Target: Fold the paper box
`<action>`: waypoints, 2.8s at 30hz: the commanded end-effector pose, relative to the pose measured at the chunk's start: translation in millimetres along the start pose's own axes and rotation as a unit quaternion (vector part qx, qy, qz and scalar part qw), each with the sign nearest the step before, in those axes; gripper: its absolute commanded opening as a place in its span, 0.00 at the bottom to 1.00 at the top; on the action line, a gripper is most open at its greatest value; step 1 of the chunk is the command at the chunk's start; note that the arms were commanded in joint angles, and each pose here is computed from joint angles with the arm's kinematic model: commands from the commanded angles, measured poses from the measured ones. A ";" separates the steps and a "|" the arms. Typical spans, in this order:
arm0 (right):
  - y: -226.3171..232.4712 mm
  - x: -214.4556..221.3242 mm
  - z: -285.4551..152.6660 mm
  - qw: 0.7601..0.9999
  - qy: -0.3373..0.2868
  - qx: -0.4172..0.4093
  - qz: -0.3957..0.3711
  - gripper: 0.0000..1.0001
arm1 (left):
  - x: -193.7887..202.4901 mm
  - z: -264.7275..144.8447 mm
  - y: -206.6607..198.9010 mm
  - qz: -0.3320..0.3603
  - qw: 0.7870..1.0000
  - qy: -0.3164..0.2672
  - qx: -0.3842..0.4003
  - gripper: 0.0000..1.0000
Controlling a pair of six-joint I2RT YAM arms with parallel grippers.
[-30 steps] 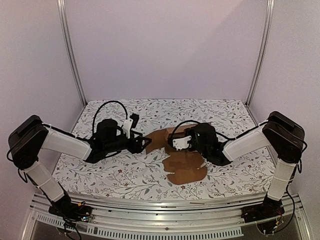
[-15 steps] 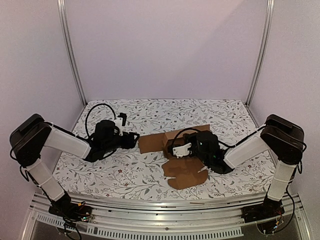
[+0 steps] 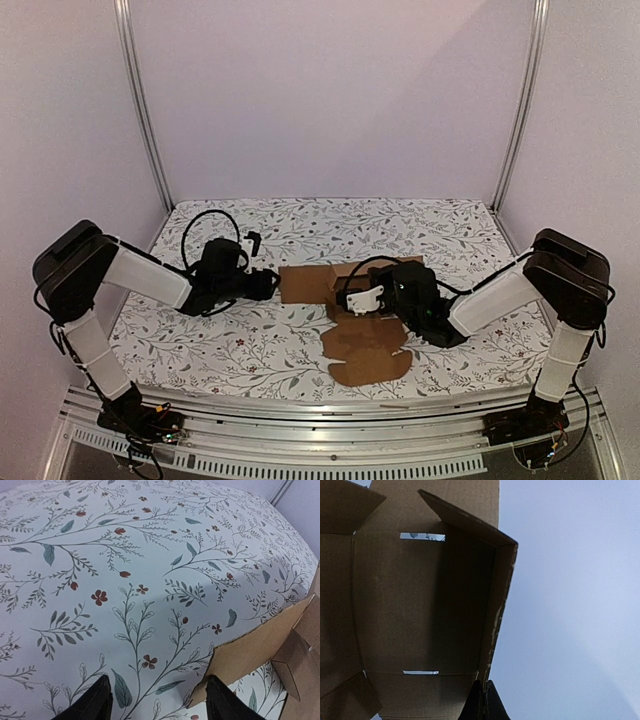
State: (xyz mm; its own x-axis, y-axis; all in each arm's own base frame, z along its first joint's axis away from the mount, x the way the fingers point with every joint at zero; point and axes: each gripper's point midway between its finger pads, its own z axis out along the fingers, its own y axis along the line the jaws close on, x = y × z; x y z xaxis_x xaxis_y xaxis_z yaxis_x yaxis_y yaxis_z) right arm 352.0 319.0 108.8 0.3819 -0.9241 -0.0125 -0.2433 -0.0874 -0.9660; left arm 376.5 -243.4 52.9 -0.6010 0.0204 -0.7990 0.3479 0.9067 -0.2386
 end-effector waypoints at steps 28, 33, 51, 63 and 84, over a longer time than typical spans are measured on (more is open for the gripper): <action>-12.3 -5.7 -6.1 1.000 -0.003 0.013 0.004 0.00 | 21.4 -9.1 -119.9 0.123 0.944 0.026 0.304 0.66; -11.9 -7.4 -13.2 1.000 -0.005 0.014 0.009 0.00 | 18.3 -6.0 -137.1 0.142 0.938 0.022 0.317 0.67; -8.4 -8.2 -18.6 0.999 0.002 0.005 0.033 0.00 | 26.5 -24.4 -185.3 0.226 0.904 -0.003 0.364 0.72; -11.3 -6.5 -19.5 0.999 0.006 0.006 0.031 0.00 | 21.1 -26.1 -177.4 0.207 0.923 0.006 0.323 0.72; -6.6 -4.8 -30.3 0.999 -0.008 0.004 -0.043 0.03 | -20.3 -38.1 -153.2 0.109 0.959 -0.058 0.255 0.72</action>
State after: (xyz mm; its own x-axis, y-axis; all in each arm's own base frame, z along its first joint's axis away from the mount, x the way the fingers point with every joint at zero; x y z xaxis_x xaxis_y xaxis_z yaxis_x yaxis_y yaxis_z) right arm 331.2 312.4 118.2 0.3875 -0.9209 0.0414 -0.2282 -0.1393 -0.9636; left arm 311.6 -362.1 94.3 -0.4072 0.2277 -0.8845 0.7769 0.5955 -0.2043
